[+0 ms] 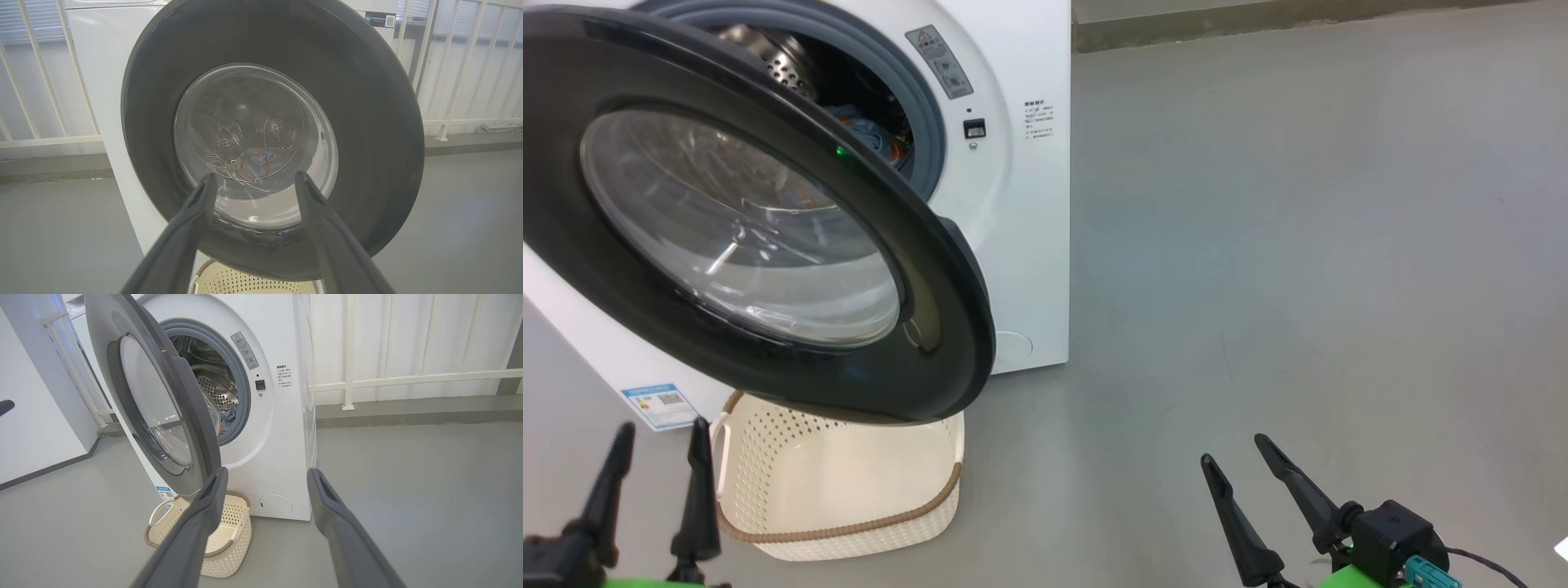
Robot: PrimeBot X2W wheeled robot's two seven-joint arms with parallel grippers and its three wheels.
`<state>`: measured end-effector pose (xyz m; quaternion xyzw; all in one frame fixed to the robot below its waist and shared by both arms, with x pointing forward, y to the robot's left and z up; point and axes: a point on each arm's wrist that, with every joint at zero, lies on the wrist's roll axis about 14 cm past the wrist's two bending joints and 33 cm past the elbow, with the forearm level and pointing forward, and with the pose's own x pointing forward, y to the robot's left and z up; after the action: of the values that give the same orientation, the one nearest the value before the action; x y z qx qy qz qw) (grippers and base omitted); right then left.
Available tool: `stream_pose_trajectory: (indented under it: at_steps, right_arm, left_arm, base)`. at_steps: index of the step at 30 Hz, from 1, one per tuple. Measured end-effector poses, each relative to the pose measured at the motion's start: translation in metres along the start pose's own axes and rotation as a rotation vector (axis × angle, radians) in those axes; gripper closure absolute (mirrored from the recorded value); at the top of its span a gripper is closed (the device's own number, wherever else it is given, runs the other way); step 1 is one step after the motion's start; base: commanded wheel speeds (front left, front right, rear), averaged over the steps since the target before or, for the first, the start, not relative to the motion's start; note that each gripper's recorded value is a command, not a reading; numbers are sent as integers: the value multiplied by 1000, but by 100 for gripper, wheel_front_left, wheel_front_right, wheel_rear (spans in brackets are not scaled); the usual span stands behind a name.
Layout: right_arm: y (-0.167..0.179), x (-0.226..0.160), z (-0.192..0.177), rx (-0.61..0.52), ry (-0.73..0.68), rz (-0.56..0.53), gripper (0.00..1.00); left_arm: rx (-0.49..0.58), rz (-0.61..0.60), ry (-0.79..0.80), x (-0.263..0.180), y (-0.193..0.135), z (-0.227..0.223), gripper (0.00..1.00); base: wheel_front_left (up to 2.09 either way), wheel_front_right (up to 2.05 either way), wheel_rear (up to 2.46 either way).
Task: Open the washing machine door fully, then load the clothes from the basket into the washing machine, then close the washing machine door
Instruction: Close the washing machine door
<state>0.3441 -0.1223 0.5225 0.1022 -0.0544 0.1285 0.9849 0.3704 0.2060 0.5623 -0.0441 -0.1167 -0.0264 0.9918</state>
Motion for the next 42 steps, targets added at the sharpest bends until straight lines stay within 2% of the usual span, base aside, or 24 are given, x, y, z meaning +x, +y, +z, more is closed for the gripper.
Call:
stream_pose_trajectory:
  at_steps: [6, 21, 42]
  right_arm:
    - [0, 0, -1, 1, 2, 0, 0]
    - [-2, 1, -1, 1, 4, -6, 0]
    - [-2, 1, -2, 2, 7, -4, 0]
  left_arm:
    - [2, 45, 56, -14, 4, -18, 0]
    - [11, 62, 171, -45, -3, -51, 0]
    - [-12, 103, 191, -53, -2, -58, 0]
  base:
    - [0, 0, 0]
    - [0, 0, 0]
    - [0, 0, 0]
